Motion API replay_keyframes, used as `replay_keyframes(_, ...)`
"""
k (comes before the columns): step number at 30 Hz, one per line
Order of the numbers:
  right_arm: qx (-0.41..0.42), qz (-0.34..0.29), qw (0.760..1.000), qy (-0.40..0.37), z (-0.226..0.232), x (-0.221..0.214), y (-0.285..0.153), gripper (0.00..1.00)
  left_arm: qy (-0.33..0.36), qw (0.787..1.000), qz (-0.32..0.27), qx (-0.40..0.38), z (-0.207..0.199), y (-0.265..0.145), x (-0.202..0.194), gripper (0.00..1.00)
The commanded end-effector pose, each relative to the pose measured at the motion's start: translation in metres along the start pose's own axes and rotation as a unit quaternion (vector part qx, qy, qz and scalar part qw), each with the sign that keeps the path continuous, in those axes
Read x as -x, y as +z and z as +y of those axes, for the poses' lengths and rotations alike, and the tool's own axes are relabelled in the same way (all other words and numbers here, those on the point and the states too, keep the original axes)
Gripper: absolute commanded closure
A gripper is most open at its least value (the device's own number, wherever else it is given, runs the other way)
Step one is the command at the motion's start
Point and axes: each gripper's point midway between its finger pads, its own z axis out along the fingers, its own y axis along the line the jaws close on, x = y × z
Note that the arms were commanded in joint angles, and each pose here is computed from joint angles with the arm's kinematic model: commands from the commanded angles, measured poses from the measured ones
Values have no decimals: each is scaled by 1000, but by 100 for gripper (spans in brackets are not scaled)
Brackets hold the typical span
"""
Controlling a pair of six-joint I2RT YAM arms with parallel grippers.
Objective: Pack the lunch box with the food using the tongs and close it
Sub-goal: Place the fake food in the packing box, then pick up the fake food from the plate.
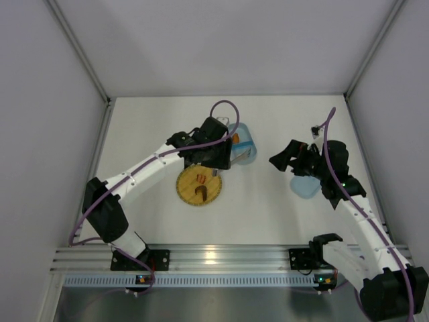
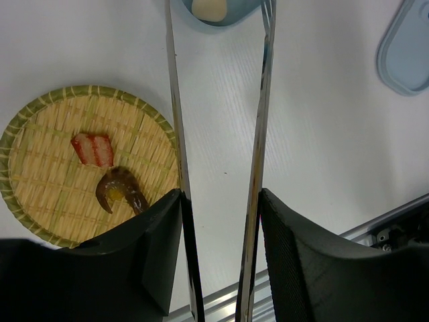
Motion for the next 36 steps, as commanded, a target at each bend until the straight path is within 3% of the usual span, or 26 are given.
replay_keyframes(1, 17, -23, 999, -23, 12, 14, -1, 1, 2, 999, -44, -28, -13, -16, 21, 46)
replay_keyframes(9, 15, -22, 999, -23, 10, 13, -1, 1, -12, 996, -84, 6, 10, -61, 20, 47)
replay_keyframes(17, 18, -25, 999, -22, 12, 13, -2, 1, -38, 996, -63, 58, 51, -86, -26, 47)
replay_keyframes(24, 21, -24, 999, -17, 12, 13, -1, 1, -69, 995, -33, 69, 74, -92, -73, 49)
replay_keyframes(36, 25, -22, 999, -12, 12, 10, 2, 1, -73, 994, 4, 78, 83, -80, -102, 49)
